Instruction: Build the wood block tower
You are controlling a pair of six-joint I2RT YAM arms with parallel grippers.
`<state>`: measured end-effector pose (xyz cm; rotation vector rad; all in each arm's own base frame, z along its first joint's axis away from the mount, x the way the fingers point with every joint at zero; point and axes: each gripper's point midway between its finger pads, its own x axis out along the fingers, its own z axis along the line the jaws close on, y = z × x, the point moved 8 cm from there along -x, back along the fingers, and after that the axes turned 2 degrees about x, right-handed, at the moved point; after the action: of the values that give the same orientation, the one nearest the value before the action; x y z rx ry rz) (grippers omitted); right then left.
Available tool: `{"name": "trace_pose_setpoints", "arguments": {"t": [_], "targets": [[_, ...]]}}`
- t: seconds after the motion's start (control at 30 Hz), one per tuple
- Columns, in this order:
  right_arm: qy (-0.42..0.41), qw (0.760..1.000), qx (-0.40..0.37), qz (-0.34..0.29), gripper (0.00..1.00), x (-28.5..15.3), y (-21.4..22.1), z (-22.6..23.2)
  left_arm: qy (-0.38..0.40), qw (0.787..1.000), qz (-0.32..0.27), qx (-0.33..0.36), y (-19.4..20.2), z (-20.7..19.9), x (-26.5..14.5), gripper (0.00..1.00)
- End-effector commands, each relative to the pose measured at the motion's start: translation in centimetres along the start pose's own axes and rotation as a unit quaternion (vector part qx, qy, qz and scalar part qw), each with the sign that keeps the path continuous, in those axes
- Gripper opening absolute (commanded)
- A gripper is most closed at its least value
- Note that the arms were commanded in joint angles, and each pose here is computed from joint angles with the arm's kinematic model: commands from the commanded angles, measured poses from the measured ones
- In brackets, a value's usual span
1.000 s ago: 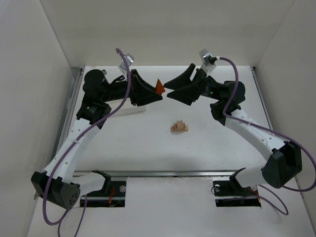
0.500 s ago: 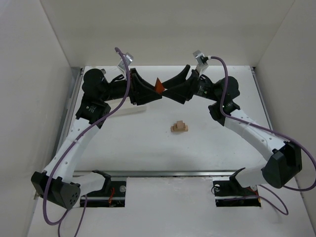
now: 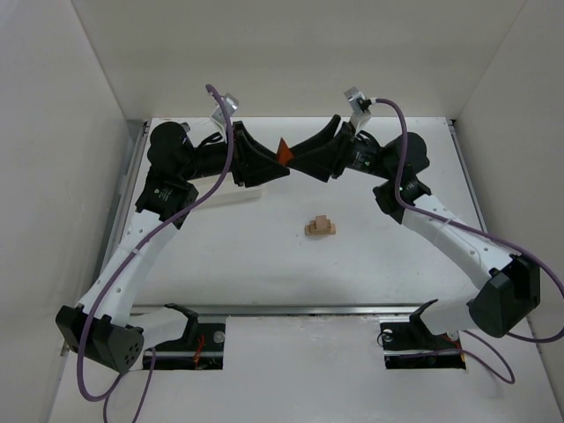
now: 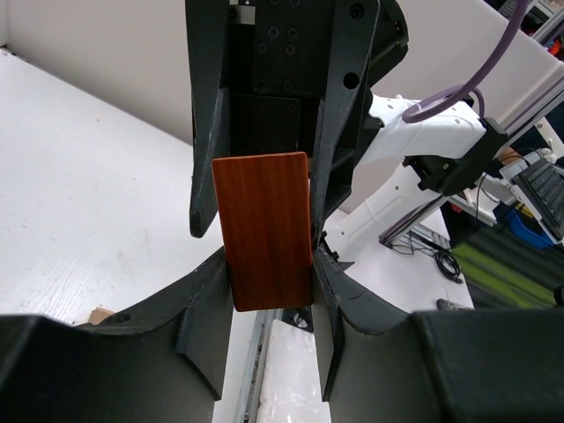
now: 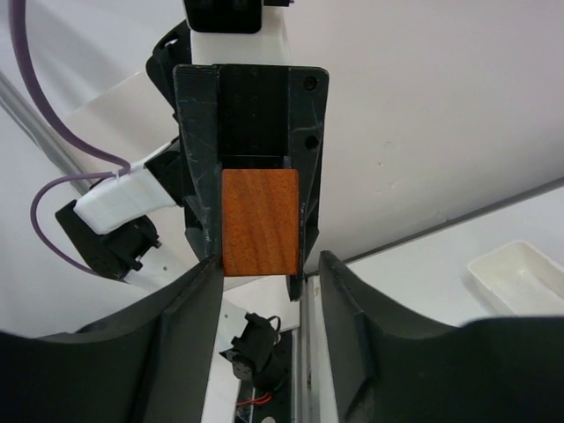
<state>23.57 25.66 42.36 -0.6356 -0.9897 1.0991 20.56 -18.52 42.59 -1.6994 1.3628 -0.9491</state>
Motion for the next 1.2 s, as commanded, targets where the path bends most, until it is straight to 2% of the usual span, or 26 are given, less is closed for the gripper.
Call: {"name": "trace_pose_setpoints", "arguments": {"t": [0.0,0.13,0.23,0.33,0.37,0.4,0.57,0.6,0.87,0.93,1.03,1.17], "targets": [[-0.03,0.999,-0.025,-0.006,0.49,0.7,-1.3,1.7,0.032,0.998,-0.015,0.052,-1.7,-2.2,-0.2,0.0],[-0.03,0.999,-0.025,-0.006,0.47,0.7,-1.3,1.7,0.03,0.998,-0.013,0.048,-1.5,-2.0,-0.2,0.0],[-0.03,0.999,-0.025,-0.006,0.5,0.7,-1.3,1.7,0.03,0.998,-0.013,0.048,-1.5,-2.0,-0.2,0.0],[-0.027,0.999,-0.021,-0.004,0.38,0.7,-1.2,1.7,0.03,0.998,-0.013,0.048,-1.5,-2.0,-0.2,0.0],[-0.027,0.999,-0.021,-0.004,0.24,0.7,-1.2,1.7,0.03,0.998,-0.013,0.048,-1.5,-2.0,-0.2,0.0],[-0.027,0.999,-0.021,-0.004,0.19,0.7,-1.2,1.7,0.03,0.998,-0.013,0.048,-1.5,-2.0,-0.2,0.0],[0.0,1.0,-0.022,0.006,0.0,0.7,-1.4,1.5,0.022,0.999,-0.003,0.05,-1.0,-1.5,-0.3,0.0],[0.007,1.0,-0.024,0.013,0.0,0.5,-1.3,1.5,0.02,0.999,0.001,0.05,-0.8,-1.4,-0.3,0.08],[0.087,0.992,-0.081,0.045,0.0,-0.6,-2.0,1.7,-0.002,0.998,0.038,0.05,0.1,0.2,-0.1,0.34],[0.125,0.987,-0.082,0.062,0.0,-1.1,-2.0,1.6,-0.004,0.998,0.044,0.052,0.4,0.4,-0.2,0.48],[0.183,0.973,-0.102,0.096,0.0,-2.1,-2.1,1.2,-0.021,0.995,0.064,0.075,0.6,0.8,-0.5,0.73],[0.252,0.949,-0.121,0.145,0.0,-3.4,-2.0,0.5,-0.054,0.99,0.09,0.095,1.4,1.6,-1.2,0.84]]}}
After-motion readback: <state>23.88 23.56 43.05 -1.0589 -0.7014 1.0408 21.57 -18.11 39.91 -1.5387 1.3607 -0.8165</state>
